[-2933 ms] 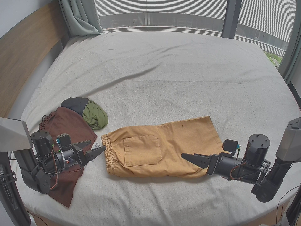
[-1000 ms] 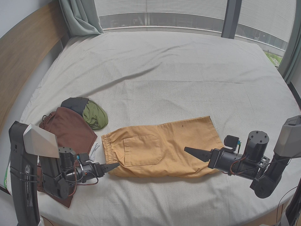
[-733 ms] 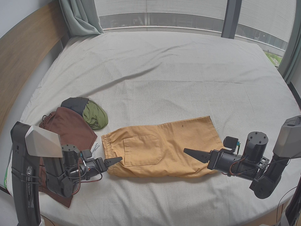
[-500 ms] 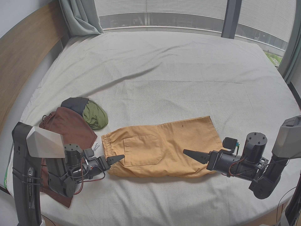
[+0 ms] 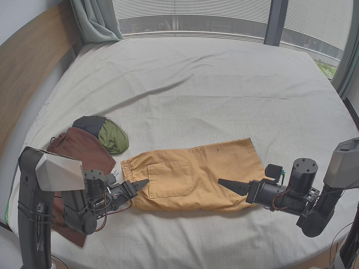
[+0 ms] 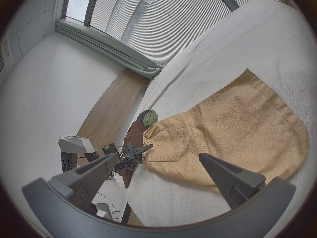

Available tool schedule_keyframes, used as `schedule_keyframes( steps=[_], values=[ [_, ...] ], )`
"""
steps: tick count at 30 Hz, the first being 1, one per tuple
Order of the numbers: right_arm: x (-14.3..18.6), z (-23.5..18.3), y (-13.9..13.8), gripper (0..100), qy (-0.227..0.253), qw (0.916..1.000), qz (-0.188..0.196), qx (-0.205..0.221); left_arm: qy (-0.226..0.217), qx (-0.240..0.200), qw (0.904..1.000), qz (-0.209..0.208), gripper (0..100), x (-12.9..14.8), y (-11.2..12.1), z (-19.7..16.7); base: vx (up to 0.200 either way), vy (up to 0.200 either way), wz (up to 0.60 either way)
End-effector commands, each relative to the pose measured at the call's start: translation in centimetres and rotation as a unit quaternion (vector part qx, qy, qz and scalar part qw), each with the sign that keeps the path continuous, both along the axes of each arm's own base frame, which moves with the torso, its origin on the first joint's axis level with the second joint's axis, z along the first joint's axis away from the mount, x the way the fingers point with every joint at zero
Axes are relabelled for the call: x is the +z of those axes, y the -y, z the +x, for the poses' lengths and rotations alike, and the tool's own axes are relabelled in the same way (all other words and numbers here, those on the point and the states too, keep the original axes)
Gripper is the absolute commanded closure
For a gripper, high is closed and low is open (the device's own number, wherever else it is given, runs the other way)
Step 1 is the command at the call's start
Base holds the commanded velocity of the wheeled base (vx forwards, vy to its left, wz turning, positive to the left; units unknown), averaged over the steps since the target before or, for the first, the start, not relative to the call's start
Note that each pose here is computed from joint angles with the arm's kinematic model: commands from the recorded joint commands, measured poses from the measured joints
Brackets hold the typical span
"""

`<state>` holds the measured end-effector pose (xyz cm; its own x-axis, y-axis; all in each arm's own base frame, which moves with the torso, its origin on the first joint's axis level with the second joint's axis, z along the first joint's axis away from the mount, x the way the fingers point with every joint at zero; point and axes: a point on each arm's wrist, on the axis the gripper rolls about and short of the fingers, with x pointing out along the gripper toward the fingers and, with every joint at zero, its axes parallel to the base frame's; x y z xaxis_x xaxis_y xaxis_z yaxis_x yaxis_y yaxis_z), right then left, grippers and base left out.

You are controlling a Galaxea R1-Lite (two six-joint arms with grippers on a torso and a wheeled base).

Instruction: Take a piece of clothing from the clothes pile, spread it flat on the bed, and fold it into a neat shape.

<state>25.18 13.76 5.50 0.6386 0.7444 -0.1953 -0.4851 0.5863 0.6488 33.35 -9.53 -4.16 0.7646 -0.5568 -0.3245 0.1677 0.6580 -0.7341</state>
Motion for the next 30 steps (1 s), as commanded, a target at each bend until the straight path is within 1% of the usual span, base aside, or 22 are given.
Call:
schedule_keyframes(
  steps=[1,9,15,19,22,27,30],
  values=[
    [-0.1,0.0,0.0,0,-0.002,1.0000,-0.001,0.000,0.002,-0.002,1.0000,-0.002,100,0.1,0.1,0.0,0.000,0.000,0.00],
    [-0.5,0.1,0.0,0,-0.007,1.0000,-0.004,0.000,0.001,-0.010,1.0000,0.001,100,0.5,0.0,-0.6,0.000,0.000,0.00],
    [-0.6,0.2,0.0,0,-0.008,1.0000,-0.005,-0.002,0.004,-0.030,0.9995,-0.008,100,1.9,-0.2,-1.5,0.000,0.000,0.00],
    [-0.7,0.2,0.1,0,-0.010,0.9999,-0.005,-0.002,-0.002,-0.048,0.9987,-0.017,100,2.5,-0.6,-2.1,0.000,0.000,0.00],
    [-0.8,0.2,0.1,0,-0.011,0.9999,-0.006,-0.003,-0.006,-0.073,0.9969,-0.029,100,3.3,-0.9,-2.9,0.000,0.000,0.00],
    [-0.9,0.2,0.1,0,-0.014,0.9999,-0.007,-0.003,0.004,-0.079,0.9962,-0.037,100,4.1,-2.0,-2.9,0.000,0.000,0.00],
    [-0.9,0.2,0.1,0,-0.014,0.9999,-0.008,-0.003,0.006,-0.080,0.9960,-0.038,100,4.4,-2.2,-3.0,0.000,0.000,0.00]
  ],
)
